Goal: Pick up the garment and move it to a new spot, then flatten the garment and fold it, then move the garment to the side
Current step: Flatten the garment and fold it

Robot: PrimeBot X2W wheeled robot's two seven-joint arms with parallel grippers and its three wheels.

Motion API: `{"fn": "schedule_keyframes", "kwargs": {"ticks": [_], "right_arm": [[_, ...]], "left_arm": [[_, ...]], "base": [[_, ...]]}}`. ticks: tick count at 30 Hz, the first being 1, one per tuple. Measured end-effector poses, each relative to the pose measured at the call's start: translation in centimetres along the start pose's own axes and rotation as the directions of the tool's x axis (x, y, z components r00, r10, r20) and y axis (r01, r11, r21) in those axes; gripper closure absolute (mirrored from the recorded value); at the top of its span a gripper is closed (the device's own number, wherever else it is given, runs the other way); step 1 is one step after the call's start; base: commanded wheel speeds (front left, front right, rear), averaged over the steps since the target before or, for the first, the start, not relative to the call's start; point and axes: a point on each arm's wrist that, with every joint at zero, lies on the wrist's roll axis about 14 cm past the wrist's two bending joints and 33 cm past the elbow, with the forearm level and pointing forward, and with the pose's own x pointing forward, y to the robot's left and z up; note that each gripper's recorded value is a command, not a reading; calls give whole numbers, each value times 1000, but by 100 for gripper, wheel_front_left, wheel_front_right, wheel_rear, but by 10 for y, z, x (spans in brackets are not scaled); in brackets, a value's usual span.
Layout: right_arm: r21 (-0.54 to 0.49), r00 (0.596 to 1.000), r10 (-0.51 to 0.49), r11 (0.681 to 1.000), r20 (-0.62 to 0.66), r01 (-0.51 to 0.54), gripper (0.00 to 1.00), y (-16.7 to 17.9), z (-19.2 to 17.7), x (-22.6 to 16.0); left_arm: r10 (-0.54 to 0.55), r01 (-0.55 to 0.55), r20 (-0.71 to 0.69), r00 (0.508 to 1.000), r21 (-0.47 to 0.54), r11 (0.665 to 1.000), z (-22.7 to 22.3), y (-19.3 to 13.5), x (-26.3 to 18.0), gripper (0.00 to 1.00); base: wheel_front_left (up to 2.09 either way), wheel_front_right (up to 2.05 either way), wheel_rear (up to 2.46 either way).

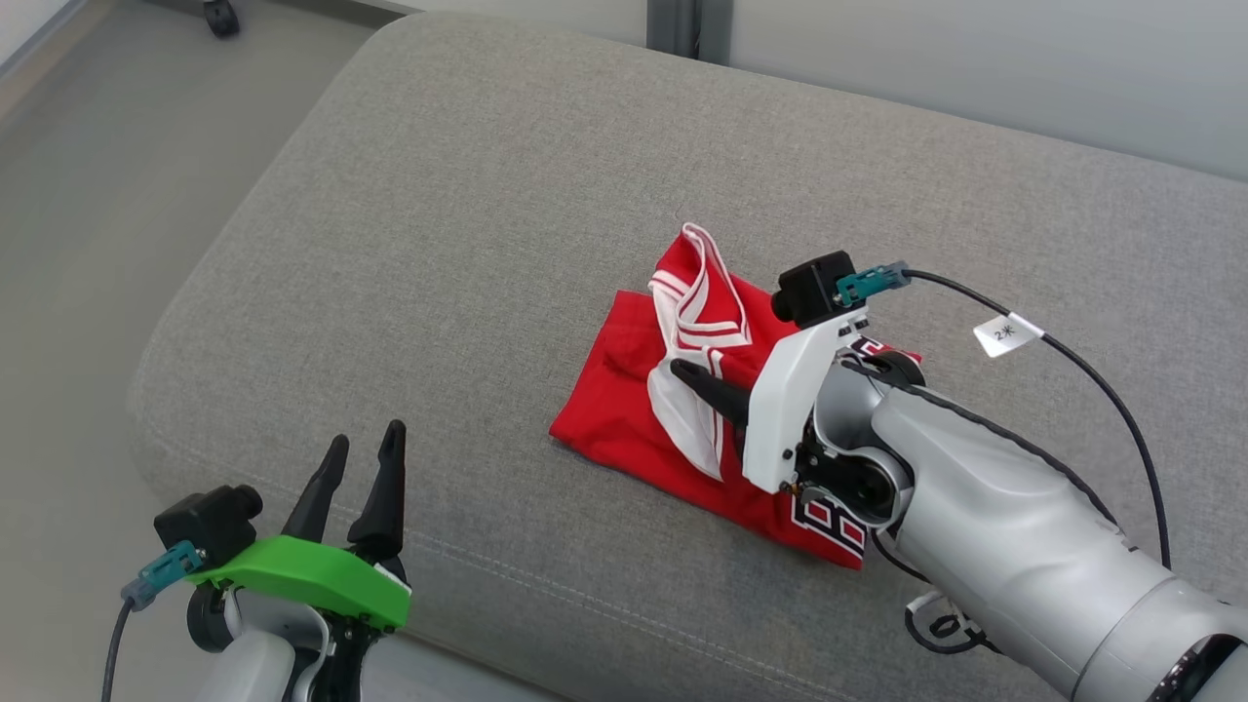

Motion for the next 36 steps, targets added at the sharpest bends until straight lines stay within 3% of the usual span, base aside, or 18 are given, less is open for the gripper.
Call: {"fn": "schedule_keyframes", "kwargs": {"ticks": [1,17,20,28,36], "right_arm": [[-2,1000,0,1000,-7,0,0,1,-2,1],[5,992,124,992,-26,-124,0,58,-22,2],[20,992,124,992,30,-125,0,59,-12,-1],[35,976,15,999,216,-24,0,18,24,-26],[25,902,-145,989,407,148,0,-37,55,-77]], "left_arm": [[0,0,0,1000,0,1000,0,0,0,0],[-26,26,5,1000,-1,1000,2,-6,6,0],[-31,31,10,999,0,1000,5,-7,9,0],[-76,76,8,997,9,997,5,-20,20,0],[-134,134,-5,991,21,991,2,-36,30,0]], "base": [[0,0,0],[0,0,0],[0,0,0],[0,0,0],[0,0,0]]}}
